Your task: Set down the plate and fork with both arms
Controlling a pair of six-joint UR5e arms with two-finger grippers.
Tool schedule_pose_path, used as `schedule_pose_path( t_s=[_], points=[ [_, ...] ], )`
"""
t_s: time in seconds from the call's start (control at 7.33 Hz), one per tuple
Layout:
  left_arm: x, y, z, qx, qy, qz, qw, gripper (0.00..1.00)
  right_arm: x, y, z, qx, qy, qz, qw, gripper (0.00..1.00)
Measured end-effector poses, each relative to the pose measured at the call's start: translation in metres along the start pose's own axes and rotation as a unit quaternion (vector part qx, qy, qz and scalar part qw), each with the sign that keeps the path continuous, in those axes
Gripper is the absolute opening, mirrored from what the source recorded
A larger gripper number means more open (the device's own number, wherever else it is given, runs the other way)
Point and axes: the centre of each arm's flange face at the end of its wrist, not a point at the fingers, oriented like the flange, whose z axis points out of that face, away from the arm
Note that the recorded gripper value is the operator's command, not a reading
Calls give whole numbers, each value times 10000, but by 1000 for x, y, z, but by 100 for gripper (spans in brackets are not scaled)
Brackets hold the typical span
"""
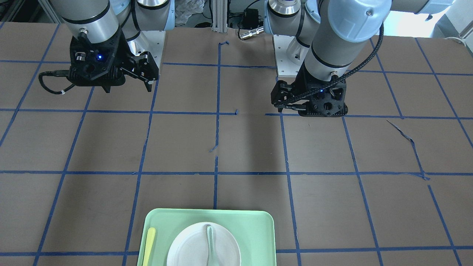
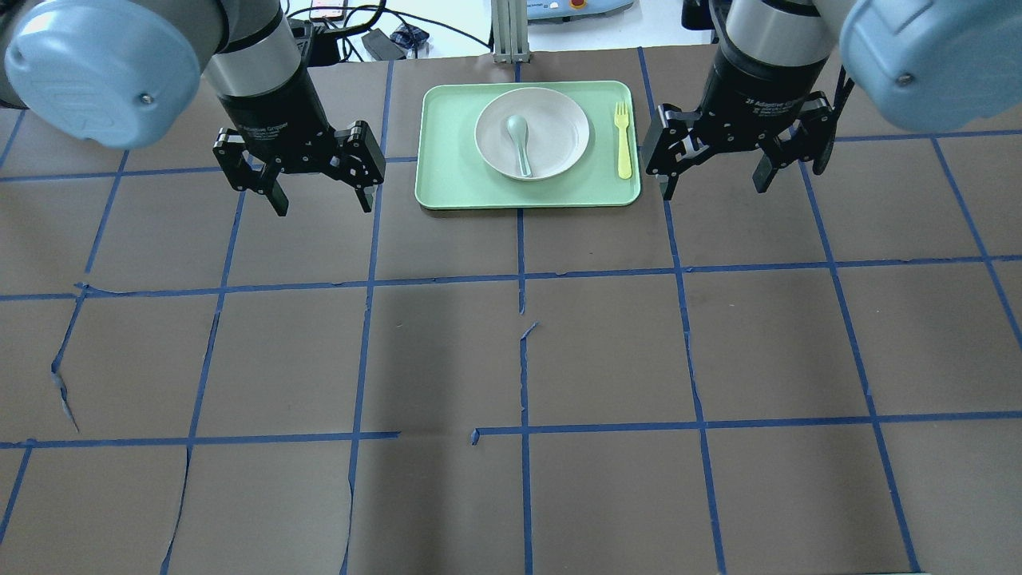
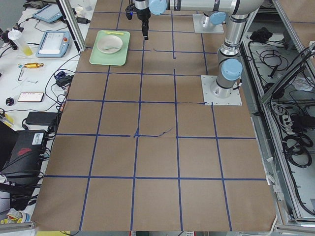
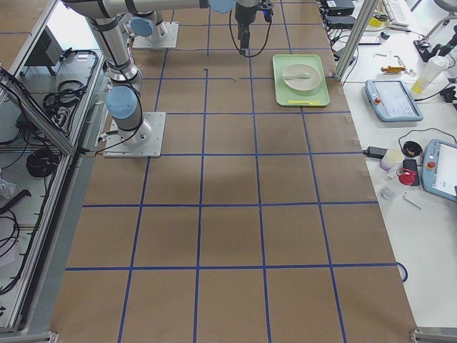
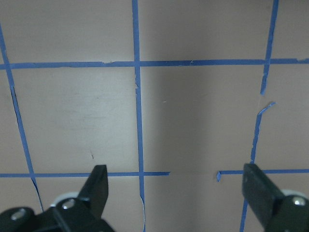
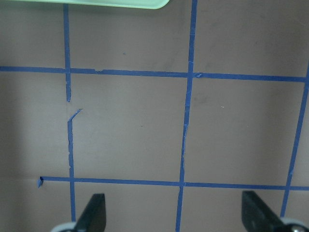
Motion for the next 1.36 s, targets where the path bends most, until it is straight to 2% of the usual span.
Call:
schedule_pose_path(
  t_s=[0.55,1.09,1.36],
  points=[
    [-13,7,3,-244,-310,-55,9992,100,3,-4,-2,45,0,26,10000,100],
    [-14,2,12,-320,-345,-60,9989,100,3,-5,2,0,7,31,10000,100],
    [-12,6,4,-223,-303,-54,9993,100,3,-4,3,-16,10,32,10000,100]
  ],
)
